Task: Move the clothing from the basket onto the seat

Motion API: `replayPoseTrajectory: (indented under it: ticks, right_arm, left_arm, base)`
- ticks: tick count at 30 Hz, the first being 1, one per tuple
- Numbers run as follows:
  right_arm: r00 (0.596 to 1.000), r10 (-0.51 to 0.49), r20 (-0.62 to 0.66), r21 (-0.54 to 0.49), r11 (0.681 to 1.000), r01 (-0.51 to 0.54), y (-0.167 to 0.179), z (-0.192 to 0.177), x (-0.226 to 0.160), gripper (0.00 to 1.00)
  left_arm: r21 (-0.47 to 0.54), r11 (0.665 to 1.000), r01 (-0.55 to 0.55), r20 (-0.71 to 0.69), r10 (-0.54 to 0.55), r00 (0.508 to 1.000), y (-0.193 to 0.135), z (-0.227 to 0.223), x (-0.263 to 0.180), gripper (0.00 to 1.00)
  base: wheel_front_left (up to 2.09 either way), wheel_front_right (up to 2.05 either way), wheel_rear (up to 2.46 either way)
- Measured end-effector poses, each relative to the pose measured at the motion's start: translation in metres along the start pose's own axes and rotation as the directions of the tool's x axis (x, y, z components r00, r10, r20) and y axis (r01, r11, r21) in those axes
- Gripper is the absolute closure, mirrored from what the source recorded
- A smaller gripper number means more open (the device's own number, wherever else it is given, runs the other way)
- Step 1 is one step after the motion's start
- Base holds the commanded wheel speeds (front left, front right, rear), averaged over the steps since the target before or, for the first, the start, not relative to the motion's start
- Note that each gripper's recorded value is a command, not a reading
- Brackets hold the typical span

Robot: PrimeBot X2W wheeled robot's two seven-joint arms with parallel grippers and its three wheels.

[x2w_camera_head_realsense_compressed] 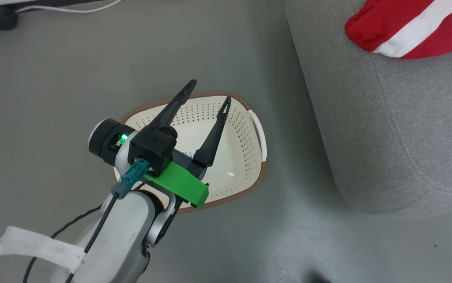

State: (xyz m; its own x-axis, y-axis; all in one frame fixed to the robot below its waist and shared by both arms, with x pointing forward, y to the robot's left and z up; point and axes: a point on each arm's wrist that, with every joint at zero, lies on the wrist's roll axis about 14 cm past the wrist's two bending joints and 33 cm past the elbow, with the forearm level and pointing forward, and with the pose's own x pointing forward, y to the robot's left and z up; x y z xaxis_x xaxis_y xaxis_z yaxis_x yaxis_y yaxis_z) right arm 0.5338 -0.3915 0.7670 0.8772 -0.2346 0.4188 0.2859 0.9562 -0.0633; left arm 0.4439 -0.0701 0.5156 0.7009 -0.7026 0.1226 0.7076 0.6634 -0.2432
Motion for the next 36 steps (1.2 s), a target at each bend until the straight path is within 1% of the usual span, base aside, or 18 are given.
replayPoseTrajectory:
  ticks: [5,6,10,12,14,16,19,22,25,29,35,36]
  right_arm:
    - [0.997,-0.020,-0.080,-0.036,0.999,0.017,-0.002,-0.043,0.008,1.00]
    - [0.997,-0.020,-0.080,-0.036,0.999,0.017,-0.002,-0.043,0.008,1.00]
    - [0.994,-0.031,-0.104,-0.056,0.998,0.025,0.000,-0.066,0.013,1.00]
    - [0.988,-0.030,-0.150,-0.063,0.998,0.021,0.004,-0.088,0.012,1.00]
    - [0.975,-0.025,-0.219,-0.062,0.998,0.012,0.009,-0.120,0.004,1.00]
    - [0.949,-0.020,-0.315,-0.049,0.999,0.005,0.018,-0.161,-0.014,1.00]
    - [0.889,-0.009,-0.457,-0.020,1.000,0.000,0.032,-0.223,-0.052,1.00]
    - [0.836,-0.002,-0.548,-0.005,1.000,-0.001,0.042,-0.263,-0.085,1.00]
    - [0.819,-0.007,-0.574,0.003,1.000,0.010,0.044,-0.276,-0.098,1.00]
    - [0.809,0.017,-0.587,0.020,1.000,-0.006,0.052,-0.283,-0.109,1.00]
    - [0.792,0.023,-0.610,0.022,1.000,-0.013,0.050,-0.289,-0.129,1.00]
    - [0.792,0.021,-0.611,0.022,1.000,-0.010,0.049,-0.289,-0.131,0.85]
  left_arm:
    - [-0.010,1.000,-0.026,-0.028,0.026,0.999,0.017,-0.013,-0.001,0.00]
    - [-0.010,1.000,-0.026,-0.028,0.026,0.999,0.017,-0.013,-0.001,0.00]
    - [-0.017,0.999,-0.045,-0.062,0.044,0.997,0.028,-0.026,-0.003,0.00]
    - [-0.024,0.998,-0.049,-0.079,0.047,0.996,0.031,-0.032,-0.004,0.00]
    - [-0.027,0.998,-0.051,-0.091,0.048,0.995,0.034,-0.037,-0.004,0.00]
    - [-0.033,0.998,-0.052,-0.103,0.048,0.993,0.036,-0.042,-0.004,0.00]
    - [-0.038,0.998,-0.055,-0.118,0.051,0.992,0.040,-0.049,-0.004,0.00]
    - [-0.042,0.997,-0.058,-0.127,0.052,0.991,0.042,-0.054,-0.005,0.00]
    - [-0.044,0.997,-0.058,-0.131,0.052,0.990,0.042,-0.056,-0.005,0.00]
    - [-0.038,0.997,-0.061,-0.135,0.056,0.989,0.044,-0.057,-0.005,0.00]
    - [-0.038,0.998,-0.058,-0.133,0.053,0.990,0.042,-0.054,-0.004,0.00]
    - [-0.038,0.998,-0.058,-0.132,0.052,0.990,0.041,-0.054,-0.004,0.00]
  base:
    - [0.00,0.00,0.00]
    - [0.00,0.00,0.00]
    - [0.00,0.00,0.00]
    - [0.00,0.00,0.00]
    - [0.00,0.00,0.00]
    - [0.00,0.00,0.00]
    - [0.00,0.00,0.00]
    - [0.00,0.00,0.00]
    - [0.00,0.00,0.00]
    - [0.00,0.00,0.00]
    - [0.00,0.00,0.00]
    - [0.00,0.00,0.00]
